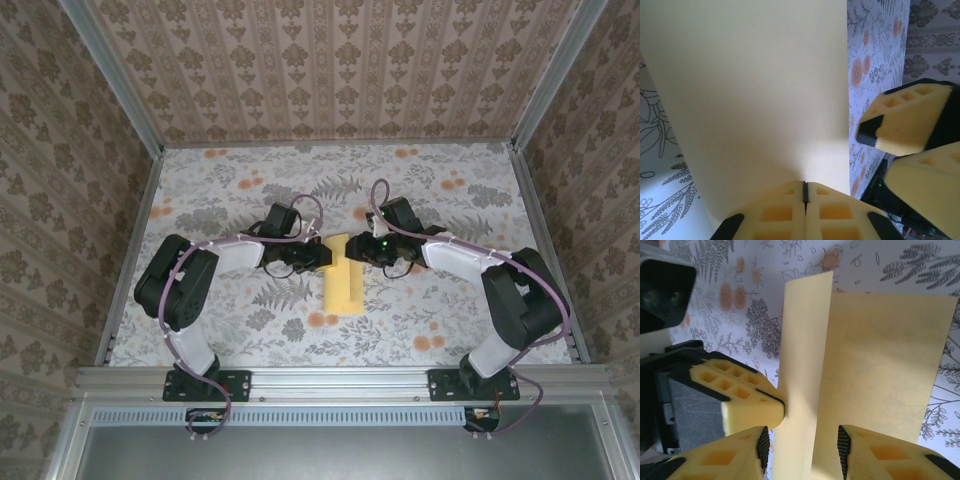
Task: Fold a paper plane with a square sheet of paper (fold left side to right side)
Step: First fold in half a square sheet of paper at the center of the table.
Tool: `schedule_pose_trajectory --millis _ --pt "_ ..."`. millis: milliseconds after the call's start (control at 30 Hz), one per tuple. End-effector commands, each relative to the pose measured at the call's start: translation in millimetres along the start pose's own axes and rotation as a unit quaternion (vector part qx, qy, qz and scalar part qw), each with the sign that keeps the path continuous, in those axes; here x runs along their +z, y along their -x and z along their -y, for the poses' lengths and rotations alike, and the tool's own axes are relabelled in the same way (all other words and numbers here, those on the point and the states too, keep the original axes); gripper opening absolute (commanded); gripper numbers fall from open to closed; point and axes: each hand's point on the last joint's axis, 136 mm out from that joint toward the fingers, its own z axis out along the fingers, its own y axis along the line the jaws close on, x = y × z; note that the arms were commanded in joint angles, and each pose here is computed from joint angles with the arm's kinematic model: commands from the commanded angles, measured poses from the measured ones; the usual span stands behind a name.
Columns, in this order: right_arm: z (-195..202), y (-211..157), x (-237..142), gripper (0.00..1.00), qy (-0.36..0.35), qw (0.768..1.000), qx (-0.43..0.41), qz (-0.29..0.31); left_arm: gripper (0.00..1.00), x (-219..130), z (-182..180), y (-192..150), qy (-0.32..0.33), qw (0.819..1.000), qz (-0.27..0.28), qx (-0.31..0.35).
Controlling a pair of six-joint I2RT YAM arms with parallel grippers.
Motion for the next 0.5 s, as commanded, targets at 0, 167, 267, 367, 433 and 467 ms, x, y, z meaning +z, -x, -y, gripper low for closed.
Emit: schedule_pose_trajectory --millis 0,167,267,367,433,467 --pt "-1.4 -7.3 9.3 0.44 0.013 0.999 0.021 -0.026 0.05 0.5 7.0 4.1 -0.002 1.000 0.001 0.018" --pt "-1.1 -10.9 14.8 0.39 0.018 0.999 0.028 -0.035 0.05 1.2 6.0 3.0 -0.001 1.000 -0.001 0.016" --pt "-1.0 -11.2 15.4 0.29 0.019 0.999 0.029 -0.037 0.05 1.5 6.3 3.2 -0.001 1.000 -0.001 0.017" --pt "0.5 -11.4 15.5 0.21 0.015 0.999 0.027 -0.037 0.05 1.3 5.9 2.8 0.000 1.000 -0.001 0.016" --pt "1.3 -11.4 15.7 0.15 0.013 0.999 0.027 -0.038 0.05 1.5 5.7 2.8 0.000 1.000 -0.002 0.017" --pt "2.4 -11.3 16.2 0.11 0.010 0.999 0.027 -0.038 0.05 1.2 6.3 3.2 0.000 1.000 -0.001 0.018"
